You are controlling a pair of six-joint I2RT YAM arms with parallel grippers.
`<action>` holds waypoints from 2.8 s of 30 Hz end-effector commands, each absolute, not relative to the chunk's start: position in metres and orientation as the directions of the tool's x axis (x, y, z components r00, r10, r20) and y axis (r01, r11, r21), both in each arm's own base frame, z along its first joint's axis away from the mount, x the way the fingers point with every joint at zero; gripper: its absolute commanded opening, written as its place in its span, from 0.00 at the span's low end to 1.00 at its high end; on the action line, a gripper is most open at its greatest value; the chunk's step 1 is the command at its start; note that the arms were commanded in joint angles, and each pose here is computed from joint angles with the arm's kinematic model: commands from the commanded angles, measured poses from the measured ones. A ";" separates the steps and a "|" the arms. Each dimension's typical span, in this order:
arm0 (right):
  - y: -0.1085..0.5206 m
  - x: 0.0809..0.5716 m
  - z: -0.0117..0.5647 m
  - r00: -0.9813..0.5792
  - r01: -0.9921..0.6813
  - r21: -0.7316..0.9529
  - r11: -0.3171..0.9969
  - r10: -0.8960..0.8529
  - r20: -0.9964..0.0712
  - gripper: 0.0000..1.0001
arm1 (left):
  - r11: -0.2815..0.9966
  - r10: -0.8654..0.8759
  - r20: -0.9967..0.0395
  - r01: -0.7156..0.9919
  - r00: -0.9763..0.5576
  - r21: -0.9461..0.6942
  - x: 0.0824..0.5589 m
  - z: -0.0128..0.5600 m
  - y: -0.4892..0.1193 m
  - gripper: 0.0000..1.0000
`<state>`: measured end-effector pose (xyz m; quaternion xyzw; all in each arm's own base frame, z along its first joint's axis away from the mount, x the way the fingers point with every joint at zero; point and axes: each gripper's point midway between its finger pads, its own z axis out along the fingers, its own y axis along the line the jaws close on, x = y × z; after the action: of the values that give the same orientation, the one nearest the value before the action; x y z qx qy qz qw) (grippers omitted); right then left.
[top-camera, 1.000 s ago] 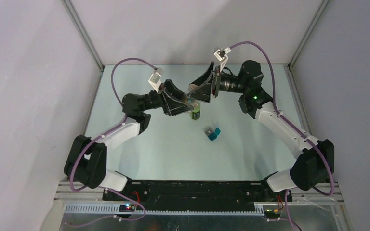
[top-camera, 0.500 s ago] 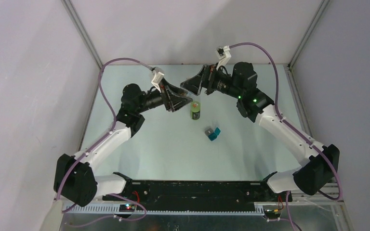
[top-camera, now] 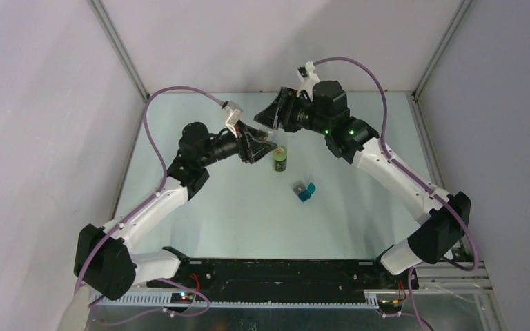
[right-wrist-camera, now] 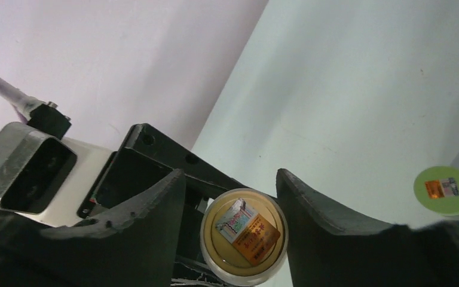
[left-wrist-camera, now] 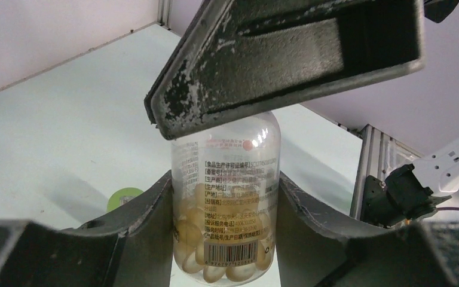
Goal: Sort the pills into containers
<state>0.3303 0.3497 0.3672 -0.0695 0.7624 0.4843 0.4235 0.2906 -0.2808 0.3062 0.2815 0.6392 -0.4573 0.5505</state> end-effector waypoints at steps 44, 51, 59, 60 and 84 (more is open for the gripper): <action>0.314 0.298 0.394 -0.617 -0.592 0.720 0.362 0.372 -0.694 0.57 | 0.436 -0.171 -0.976 0.878 -0.134 -0.197 0.280 0.352 -0.277 0.00; 0.312 0.278 0.393 -0.598 -0.716 0.655 0.244 0.272 -0.754 0.28 | 0.409 -0.181 -0.972 0.887 -0.150 -0.213 0.274 0.352 -0.278 0.00; 0.298 0.242 0.407 -0.398 -0.917 0.399 -0.020 0.116 -0.910 0.32 | 0.282 -0.130 -0.980 0.941 -0.153 -0.185 0.247 0.350 -0.284 0.00; 0.297 0.243 0.406 -0.402 -0.915 0.403 -0.019 0.113 -0.909 0.32 | 0.276 -0.124 -0.980 0.943 -0.156 -0.185 0.246 0.348 -0.284 0.00; 0.243 0.320 0.376 -0.538 -0.668 0.613 0.422 0.295 -0.790 0.29 | 0.271 0.080 -0.992 0.960 -0.099 -0.074 0.239 0.309 -0.277 0.00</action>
<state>0.2786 0.2760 0.3853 -0.2376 0.6440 0.6158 0.3868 0.2285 -0.2849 0.3005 0.4214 0.6069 -0.4741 0.4787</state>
